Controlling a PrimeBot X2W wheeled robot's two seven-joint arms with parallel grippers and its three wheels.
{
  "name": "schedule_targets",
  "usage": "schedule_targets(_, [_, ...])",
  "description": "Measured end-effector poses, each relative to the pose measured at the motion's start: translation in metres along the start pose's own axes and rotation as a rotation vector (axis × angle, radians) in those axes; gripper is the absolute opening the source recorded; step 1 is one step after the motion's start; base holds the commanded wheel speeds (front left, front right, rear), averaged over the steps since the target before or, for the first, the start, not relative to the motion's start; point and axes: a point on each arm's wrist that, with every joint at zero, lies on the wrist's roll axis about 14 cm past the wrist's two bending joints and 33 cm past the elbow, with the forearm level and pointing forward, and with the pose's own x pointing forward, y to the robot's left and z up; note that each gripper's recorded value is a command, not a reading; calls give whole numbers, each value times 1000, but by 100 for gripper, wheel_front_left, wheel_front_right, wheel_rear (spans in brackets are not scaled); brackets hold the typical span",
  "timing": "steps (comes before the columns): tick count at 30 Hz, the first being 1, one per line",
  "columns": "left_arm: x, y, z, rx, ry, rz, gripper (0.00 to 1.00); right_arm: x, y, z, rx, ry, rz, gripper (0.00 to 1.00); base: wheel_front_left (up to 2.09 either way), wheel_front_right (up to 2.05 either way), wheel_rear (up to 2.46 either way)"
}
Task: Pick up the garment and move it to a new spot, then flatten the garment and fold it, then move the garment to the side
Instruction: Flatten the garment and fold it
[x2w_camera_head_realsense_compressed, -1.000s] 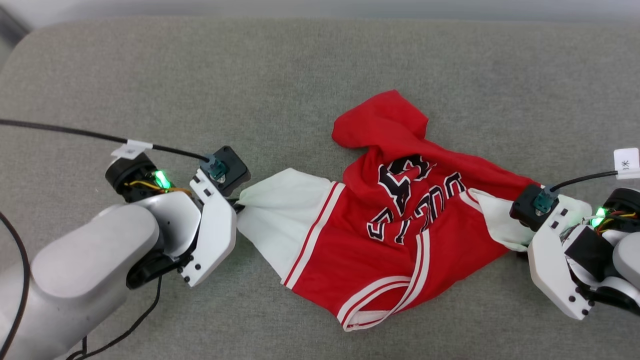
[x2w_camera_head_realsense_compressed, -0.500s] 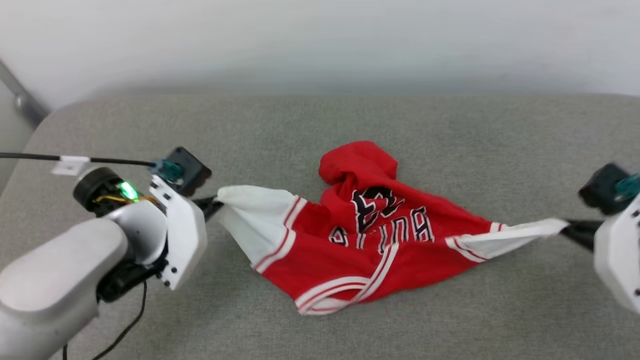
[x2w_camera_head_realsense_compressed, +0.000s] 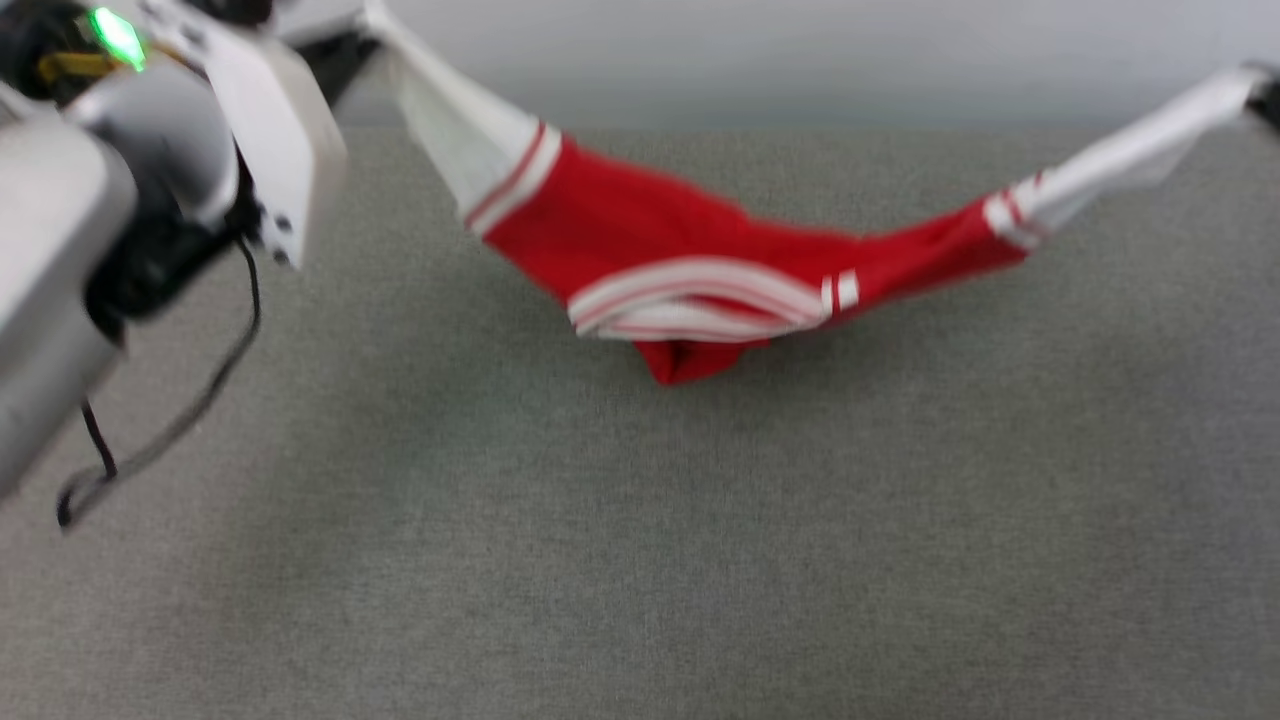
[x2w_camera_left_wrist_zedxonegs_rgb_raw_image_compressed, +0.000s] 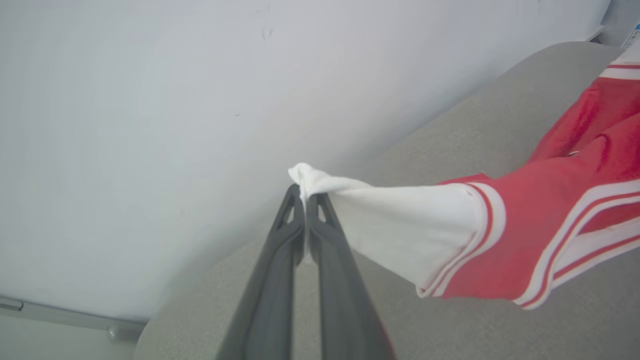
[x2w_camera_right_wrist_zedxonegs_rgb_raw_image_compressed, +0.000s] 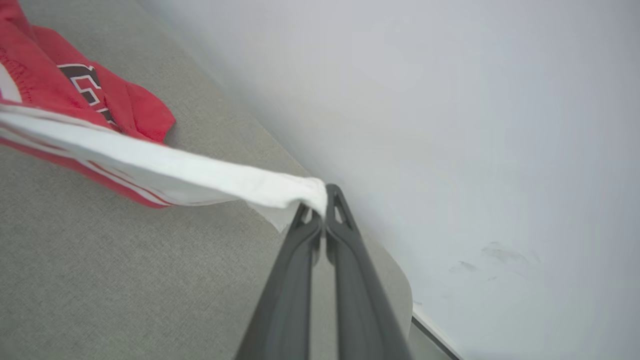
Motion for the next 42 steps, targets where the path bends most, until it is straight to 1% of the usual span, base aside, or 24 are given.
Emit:
schedule_targets(4, [23,30,28,18,-58,54,0,21,-36,34,-58,-71,-94,0,0,0,0])
schedule_targets(7, [40,52,49,84,-103,101,0,39,-59,56,-79,-117,-150,0,0,0,0])
schedule_targets(11, [59,81,86,100,-207,168,0,59,-91,96,-98,-211,-234,0,0,0,0])
schedule_targets(14, [73,95,108,120,-279,206,0,72,-111,122,-106,-293,-289,0,0,0,0])
schedule_targets(17, [82,109,124,146,-328,246,0,82,-129,141,-104,-360,-339,0,0,0,0])
schedule_targets(21, [90,125,145,155,-387,291,0,90,-149,158,-106,-417,-394,0,0,0,0])
schedule_targets(25, [93,133,157,155,-417,309,0,88,-164,174,-114,-471,-439,0,0,0,0])
schedule_targets(29, [97,136,159,143,-427,311,0,95,-171,166,-117,-453,-454,0,0,0,0])
schedule_targets(32, [106,136,149,129,-413,303,0,108,-165,156,-108,-441,-431,0,0,0,0])
schedule_targets(34, [114,136,135,117,-392,295,0,121,-156,148,-123,-432,-406,0,0,0,0])
schedule_targets(36, [124,135,114,98,-356,285,0,134,-148,137,-89,-437,-374,0,0,0,0])
schedule_targets(40, [140,128,75,46,-312,260,0,161,-123,100,-55,-383,-304,0,0,0,0])
schedule_targets(42, [145,120,56,47,-283,241,0,170,-107,83,-45,-362,-266,0,0,0,0])
